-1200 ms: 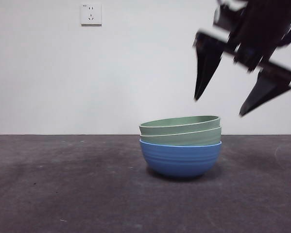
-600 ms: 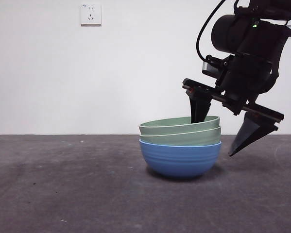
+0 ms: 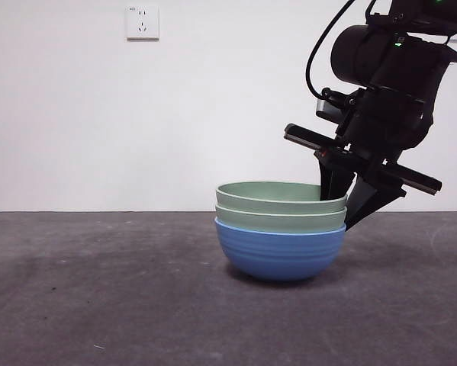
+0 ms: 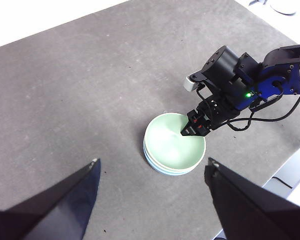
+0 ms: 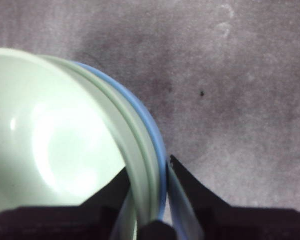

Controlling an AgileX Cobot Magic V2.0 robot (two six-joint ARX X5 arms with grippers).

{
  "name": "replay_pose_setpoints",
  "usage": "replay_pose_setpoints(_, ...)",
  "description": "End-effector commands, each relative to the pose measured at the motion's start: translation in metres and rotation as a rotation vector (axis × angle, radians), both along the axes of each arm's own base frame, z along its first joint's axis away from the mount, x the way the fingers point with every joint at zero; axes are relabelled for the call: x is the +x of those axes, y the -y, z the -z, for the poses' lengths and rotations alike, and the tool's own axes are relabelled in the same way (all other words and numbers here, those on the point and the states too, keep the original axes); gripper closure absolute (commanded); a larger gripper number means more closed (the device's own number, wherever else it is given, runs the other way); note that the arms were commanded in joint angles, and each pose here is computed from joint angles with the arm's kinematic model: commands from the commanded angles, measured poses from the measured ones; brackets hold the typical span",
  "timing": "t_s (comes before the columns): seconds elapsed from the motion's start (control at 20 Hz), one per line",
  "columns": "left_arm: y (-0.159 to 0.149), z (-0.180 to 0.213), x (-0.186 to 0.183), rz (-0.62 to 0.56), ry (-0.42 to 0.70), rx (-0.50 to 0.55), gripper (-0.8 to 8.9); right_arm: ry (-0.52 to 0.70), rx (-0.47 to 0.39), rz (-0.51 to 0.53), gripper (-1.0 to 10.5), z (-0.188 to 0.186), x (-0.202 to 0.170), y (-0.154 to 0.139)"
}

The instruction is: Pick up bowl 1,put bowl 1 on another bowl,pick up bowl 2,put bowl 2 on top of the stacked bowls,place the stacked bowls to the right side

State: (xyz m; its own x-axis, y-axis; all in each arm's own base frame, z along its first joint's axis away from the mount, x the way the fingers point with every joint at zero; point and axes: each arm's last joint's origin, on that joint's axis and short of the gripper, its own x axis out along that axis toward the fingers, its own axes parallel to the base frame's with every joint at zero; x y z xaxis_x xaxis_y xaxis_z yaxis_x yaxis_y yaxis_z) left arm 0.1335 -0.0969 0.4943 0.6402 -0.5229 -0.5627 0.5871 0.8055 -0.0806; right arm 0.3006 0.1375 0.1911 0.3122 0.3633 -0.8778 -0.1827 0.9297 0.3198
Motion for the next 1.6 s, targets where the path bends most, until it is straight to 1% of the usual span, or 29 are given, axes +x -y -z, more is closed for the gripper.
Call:
replay_pose_setpoints(0.05, 0.001, 0.0, 0.0, 0.009, 0.013, 0.005, 4.63, -0.008, -0.002, 0.002, 9.6, 0.001, -0.001, 0.002)
replay_pose_setpoints(0.15, 0.001, 0.0, 0.0, 0.009, 0.013, 0.005, 4.64, 0.028, 0.008, 0.006, 9.6, -0.008, -0.001, 0.006)
replay_pose_setpoints(0.25, 0.001, 0.0, 0.0, 0.01, 0.013, 0.005, 4.64, 0.075, 0.026, 0.033, 9.6, -0.02, 0.0, 0.015)
replay_pose_setpoints(0.4, 0.001, 0.0, 0.0, 0.01, 0.013, 0.006, 4.64, 0.112, 0.028, 0.104, 9.6, -0.03, 0.009, 0.04)
replay_pose_setpoints(0.7, 0.0, 0.001, -0.001, 0.01, -0.002, 0.015, 4.64, 0.168, 0.013, 0.241, 9.6, -0.031, 0.025, 0.092)
replay_pose_setpoints(0.9, 0.0, 0.001, -0.001, 0.01, 0.0, 0.013, 4.64, 0.141, -0.004, 0.287, 9.6, -0.016, 0.034, 0.11)
replay_pose_setpoints(1.35, 0.0, 0.002, -0.001, 0.008, -0.01, 0.015, 4.64, 0.057, -0.032, 0.286, 9.6, 0.012, 0.042, 0.118)
replay_pose_setpoints(1.4, 0.0, 0.002, -0.001, 0.008, -0.011, 0.016, 4.64, 0.053, -0.035, 0.279, 9.4, 0.013, 0.042, 0.118)
replay_pose_setpoints(1.45, 0.0, 0.002, -0.001, 0.008, -0.012, 0.017, 4.64, 0.051, -0.037, 0.275, 8.8, 0.013, 0.042, 0.118)
replay_pose_setpoints(1.55, 0.0, 0.002, -0.001, 0.008, -0.011, 0.017, 4.64, 0.049, -0.038, 0.273, 7.5, 0.013, 0.042, 0.118)
replay_pose_setpoints(1.6, 0.0, 0.002, -0.001, 0.008, -0.012, 0.017, 4.64, 0.044, -0.039, 0.273, 7.1, 0.013, 0.041, 0.118)
